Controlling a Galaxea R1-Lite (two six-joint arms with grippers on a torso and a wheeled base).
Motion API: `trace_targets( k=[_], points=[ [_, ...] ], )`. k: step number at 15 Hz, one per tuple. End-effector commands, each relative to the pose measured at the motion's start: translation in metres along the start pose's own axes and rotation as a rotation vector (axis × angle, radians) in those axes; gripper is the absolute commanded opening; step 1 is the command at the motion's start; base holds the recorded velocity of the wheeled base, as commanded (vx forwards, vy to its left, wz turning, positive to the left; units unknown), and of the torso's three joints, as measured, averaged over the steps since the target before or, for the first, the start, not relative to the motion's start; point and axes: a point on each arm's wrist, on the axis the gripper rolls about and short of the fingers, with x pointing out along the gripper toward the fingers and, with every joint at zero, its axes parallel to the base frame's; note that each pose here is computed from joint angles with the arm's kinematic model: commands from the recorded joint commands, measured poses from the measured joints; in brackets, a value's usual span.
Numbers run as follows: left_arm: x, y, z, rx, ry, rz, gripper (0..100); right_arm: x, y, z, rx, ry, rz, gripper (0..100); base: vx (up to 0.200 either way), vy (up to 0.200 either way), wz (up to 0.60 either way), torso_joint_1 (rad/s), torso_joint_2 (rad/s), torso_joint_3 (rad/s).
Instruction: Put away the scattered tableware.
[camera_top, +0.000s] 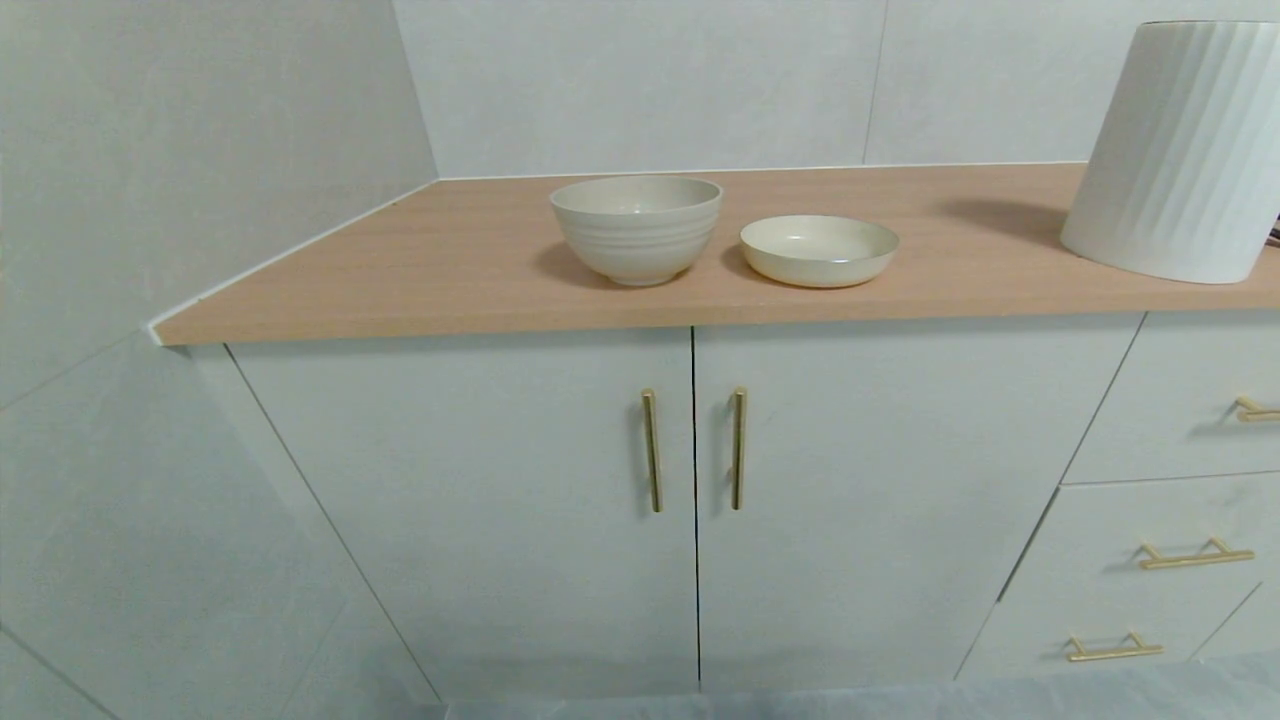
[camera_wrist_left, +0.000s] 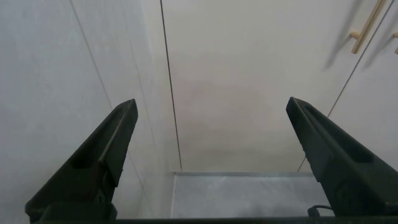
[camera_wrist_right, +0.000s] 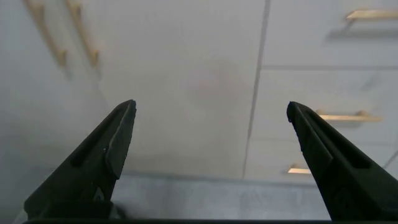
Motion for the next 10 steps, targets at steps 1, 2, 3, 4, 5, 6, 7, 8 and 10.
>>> trace_targets(
  k=[1,2,3,4,5,6,7,8,10],
  points=[
    [0.0,0.0,0.0,0.0,0.0,0.001,100,0.009,0.0,0.01,0.013,0.102,0.066,100,0.0,0.0,0.0,0.0,0.0,0.0],
    [0.0,0.0,0.0,0.0,0.0,0.001,100,0.013,0.001,0.013,0.019,0.13,0.103,100,0.0,0.0,0.0,0.0,0.0,0.0],
    [0.0,0.0,0.0,0.0,0.0,0.001,100,0.016,0.001,0.018,0.025,0.155,0.133,100,0.0,0.0,0.0,0.0,0.0,0.0],
    [0.0,0.0,0.0,0.0,0.0,0.001,100,0.024,0.001,0.023,0.04,0.203,0.175,100,0.0,0.0,0.0,0.0,0.0,0.0],
    [0.0,0.0,0.0,0.0,0.0,0.001,100,0.028,0.002,0.024,0.051,0.233,0.217,100,0.0,0.0,0.0,0.0,0.0,0.0],
    [0.0,0.0,0.0,0.0,0.0,0.001,100,0.035,0.003,0.029,0.067,0.262,0.316,100,0.0,0.0,0.0,0.0,0.0,0.0],
    [0.0,0.0,0.0,0.0,0.0,0.001,100,0.043,0.004,0.03,0.078,0.296,0.393,100,0.0,0.0,0.0,0.0,0.0,0.0],
    [0.0,0.0,0.0,0.0,0.0,0.001,100,0.053,0.005,0.034,0.083,0.303,0.462,100,0.0,0.0,0.0,0.0,0.0,0.0],
    [0.0,0.0,0.0,0.0,0.0,0.001,100,0.079,0.007,0.043,0.083,0.334,0.522,100,0.0,0.0,0.0,0.0,0.0,0.0]
  ],
)
